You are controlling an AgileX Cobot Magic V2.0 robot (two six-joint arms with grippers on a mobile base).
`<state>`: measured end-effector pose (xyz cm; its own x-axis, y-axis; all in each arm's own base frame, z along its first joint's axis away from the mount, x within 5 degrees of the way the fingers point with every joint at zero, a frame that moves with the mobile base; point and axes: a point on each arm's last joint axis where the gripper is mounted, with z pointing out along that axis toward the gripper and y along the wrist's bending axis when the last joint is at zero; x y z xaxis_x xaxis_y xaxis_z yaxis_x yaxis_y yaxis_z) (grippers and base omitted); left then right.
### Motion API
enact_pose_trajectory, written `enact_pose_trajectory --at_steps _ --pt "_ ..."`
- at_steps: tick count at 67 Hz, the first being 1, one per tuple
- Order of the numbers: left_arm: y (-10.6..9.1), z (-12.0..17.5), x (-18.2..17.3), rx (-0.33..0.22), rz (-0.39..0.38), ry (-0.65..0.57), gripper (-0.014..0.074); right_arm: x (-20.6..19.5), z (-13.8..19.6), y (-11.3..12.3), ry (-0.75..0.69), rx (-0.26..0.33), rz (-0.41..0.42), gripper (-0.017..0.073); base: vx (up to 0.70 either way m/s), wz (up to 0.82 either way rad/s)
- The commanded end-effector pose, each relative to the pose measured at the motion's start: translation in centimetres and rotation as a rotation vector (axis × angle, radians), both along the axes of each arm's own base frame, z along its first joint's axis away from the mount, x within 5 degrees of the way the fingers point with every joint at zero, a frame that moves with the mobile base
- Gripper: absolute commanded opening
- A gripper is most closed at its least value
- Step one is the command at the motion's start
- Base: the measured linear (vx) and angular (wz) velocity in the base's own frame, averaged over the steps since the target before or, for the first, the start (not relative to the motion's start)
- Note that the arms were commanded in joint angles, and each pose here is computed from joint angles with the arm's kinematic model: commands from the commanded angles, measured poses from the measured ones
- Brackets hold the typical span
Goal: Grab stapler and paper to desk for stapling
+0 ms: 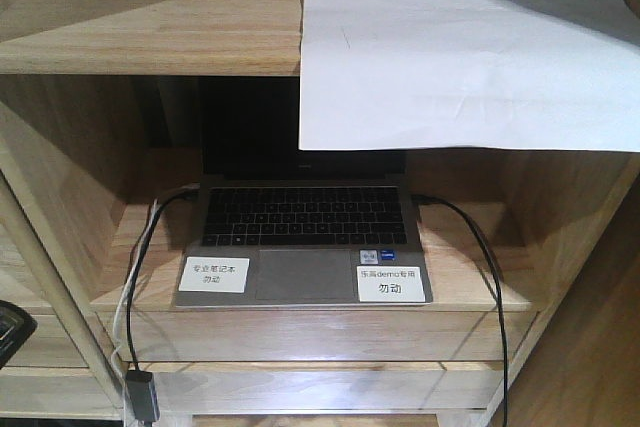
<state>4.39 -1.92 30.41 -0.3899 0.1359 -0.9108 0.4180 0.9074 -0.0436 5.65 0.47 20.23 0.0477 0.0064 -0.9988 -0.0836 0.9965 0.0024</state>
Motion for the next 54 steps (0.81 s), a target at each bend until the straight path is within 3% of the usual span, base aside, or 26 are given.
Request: enact_pose_trajectory --at_steps 1,6,9,15,18,22,29,33,46,54 --pt "-0.2 1.7 0.2 -0.056 -0.011 -0.112 -0.0007 -0.2 0.7 0.0 -0.087 0.129 0.014 -0.0009 0.0 0.0" --pt "-0.2 1.7 0.2 -0.056 -0.011 -0.112 -0.0007 -0.2 0.8 0.0 -0.076 0.298 0.031 -0.0009 0.0 0.0" --pt "-0.2 1.7 0.2 -0.056 -0.011 -0.112 -0.0007 -0.2 0.8 0.0 -0.062 0.454 0.047 -0.0009 0.0 0.0" --pt "-0.2 1.7 0.2 -0.056 -0.011 -0.112 -0.0007 -0.2 0.7 0.0 -0.036 0.683 0.069 -0.0009 0.0 0.0" --pt "-0.2 1.7 0.2 -0.056 -0.011 -0.112 -0.0007 -0.2 0.7 0.0 -0.022 0.824 0.083 -0.0009 0.0 0.0" --pt "-0.2 1.7 0.2 -0.056 -0.011 -0.112 -0.0007 -0.2 0.7 0.0 -0.009 0.947 0.096 -0.0009 0.0 0.0" --pt "-0.2 1.7 0.2 -0.056 -0.011 -0.112 -0.0007 -0.2 0.7 0.1 0.004 1.059 0.108 -0.0001 0.0 0.0" --pt "-0.2 1.7 0.2 -0.056 -0.011 -0.112 -0.0007 -0.2 0.8 0.1 0.004 1.087 0.115 0.0016 0.0 0.0" --pt "-0.2 1.7 0.2 -0.056 -0.011 -0.112 -0.0007 0.3 1.2 0.6 0.031 1.086 0.185 0.0216 0.0 0.0" --pt "-0.2 1.7 0.2 -0.056 -0.011 -0.112 -0.0007 1.0 2.2 1.3 -0.007 1.047 0.29 0.0386 0.0 0.0"
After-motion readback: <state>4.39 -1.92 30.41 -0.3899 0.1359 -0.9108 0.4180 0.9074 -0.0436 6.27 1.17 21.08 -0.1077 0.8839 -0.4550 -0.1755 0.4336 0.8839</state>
